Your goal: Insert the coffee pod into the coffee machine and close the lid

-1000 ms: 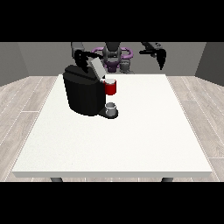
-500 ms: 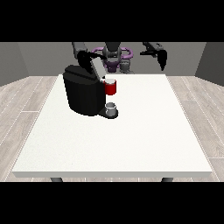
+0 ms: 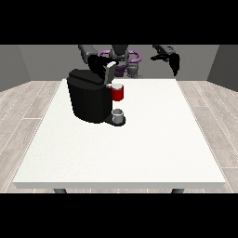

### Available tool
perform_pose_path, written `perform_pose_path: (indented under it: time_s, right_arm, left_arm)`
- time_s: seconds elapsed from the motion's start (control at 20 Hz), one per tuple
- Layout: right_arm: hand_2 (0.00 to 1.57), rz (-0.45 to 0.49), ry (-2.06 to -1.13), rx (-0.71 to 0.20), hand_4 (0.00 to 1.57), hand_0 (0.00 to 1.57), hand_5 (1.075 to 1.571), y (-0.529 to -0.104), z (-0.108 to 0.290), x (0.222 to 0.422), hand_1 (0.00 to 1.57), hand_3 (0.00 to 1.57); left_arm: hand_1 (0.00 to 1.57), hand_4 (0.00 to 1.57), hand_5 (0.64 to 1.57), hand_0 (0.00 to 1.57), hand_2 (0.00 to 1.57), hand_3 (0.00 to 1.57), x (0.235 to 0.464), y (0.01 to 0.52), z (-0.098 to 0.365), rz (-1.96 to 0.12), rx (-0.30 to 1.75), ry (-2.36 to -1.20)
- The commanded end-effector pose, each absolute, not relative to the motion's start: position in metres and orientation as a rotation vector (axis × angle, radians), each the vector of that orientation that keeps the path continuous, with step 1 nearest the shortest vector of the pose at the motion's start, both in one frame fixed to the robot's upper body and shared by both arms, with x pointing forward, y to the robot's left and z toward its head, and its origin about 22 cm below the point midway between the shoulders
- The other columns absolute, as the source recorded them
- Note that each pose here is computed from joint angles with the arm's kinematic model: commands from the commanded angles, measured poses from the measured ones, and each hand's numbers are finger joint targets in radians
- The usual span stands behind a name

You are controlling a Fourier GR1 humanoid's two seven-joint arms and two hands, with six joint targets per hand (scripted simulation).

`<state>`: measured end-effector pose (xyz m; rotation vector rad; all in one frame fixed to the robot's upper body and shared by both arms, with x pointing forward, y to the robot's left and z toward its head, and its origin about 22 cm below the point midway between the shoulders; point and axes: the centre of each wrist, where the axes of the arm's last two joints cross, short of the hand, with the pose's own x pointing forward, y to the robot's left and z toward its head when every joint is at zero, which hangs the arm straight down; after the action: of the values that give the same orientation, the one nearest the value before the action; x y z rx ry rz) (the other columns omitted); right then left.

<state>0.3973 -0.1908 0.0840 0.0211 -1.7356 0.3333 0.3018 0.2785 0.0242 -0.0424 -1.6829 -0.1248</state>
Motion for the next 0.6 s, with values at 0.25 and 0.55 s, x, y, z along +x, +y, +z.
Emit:
perform_pose_path:
  time_s: [0.25,0.55]
  right_arm:
    - [0.0,0.497,-1.806,0.0,0.12,0.0,1.571,-0.15,0.126,0.409,0.0,0.0]
    - [0.0,0.509,-1.759,0.013,0.12,0.0,1.571,-0.148,0.113,0.409,0.0,0.0]
  left_arm:
    - [0.0,0.14,1.571,0.0,0.0,0.0,0.309,0.267,0.01,-0.1,-0.016,-1.698]
    - [0.0,0.0,1.571,0.0,0.0,0.0,0.311,0.28,0.025,-0.142,-0.052,-1.728]
